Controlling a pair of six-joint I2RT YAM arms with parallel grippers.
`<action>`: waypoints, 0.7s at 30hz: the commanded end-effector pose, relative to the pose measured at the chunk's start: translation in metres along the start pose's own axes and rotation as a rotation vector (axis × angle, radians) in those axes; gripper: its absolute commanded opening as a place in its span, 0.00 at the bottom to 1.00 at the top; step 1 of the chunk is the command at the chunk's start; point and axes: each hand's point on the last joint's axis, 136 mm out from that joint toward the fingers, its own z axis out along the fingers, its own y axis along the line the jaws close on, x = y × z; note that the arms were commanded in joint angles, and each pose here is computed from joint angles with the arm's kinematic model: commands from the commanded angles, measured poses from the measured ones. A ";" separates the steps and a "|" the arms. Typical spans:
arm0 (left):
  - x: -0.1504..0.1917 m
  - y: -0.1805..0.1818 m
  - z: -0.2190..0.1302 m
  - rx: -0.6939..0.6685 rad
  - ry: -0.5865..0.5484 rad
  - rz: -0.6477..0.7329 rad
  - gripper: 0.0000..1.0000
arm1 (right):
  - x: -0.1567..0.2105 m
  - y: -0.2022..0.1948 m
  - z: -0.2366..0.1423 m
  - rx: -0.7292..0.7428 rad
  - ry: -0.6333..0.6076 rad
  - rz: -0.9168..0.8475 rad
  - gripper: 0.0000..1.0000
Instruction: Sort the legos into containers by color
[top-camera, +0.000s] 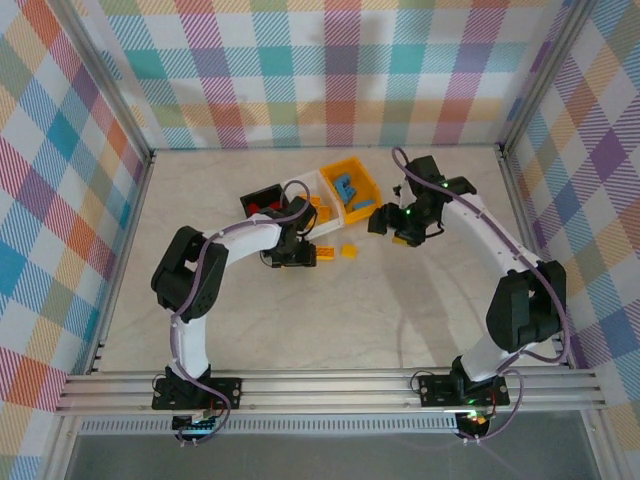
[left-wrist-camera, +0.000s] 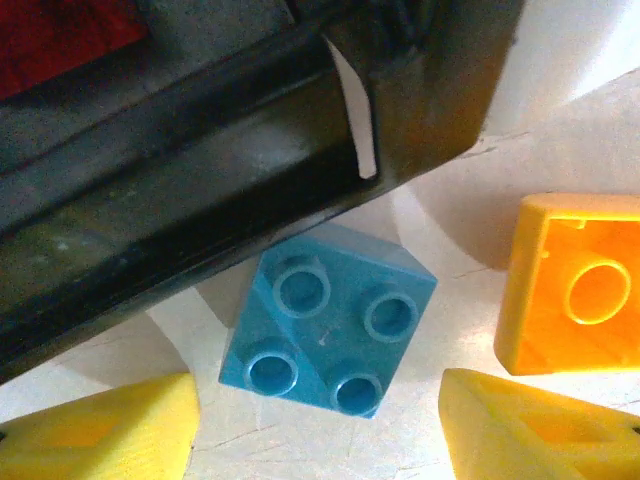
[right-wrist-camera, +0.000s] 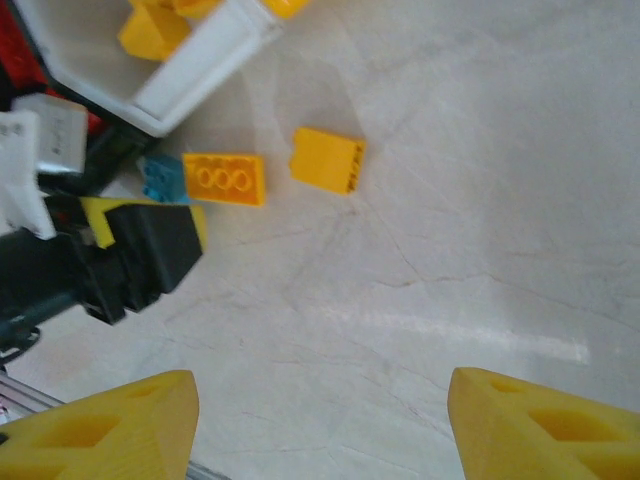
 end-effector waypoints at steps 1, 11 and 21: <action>-0.029 0.000 0.011 -0.017 -0.087 0.050 0.65 | -0.001 0.004 -0.005 -0.027 -0.015 -0.004 0.67; -0.056 0.004 0.018 -0.060 -0.145 0.086 0.64 | 0.007 0.002 -0.005 -0.018 0.024 -0.011 0.67; -0.070 -0.006 0.009 -0.029 -0.224 0.085 0.62 | 0.003 0.005 0.004 -0.031 0.062 -0.009 0.67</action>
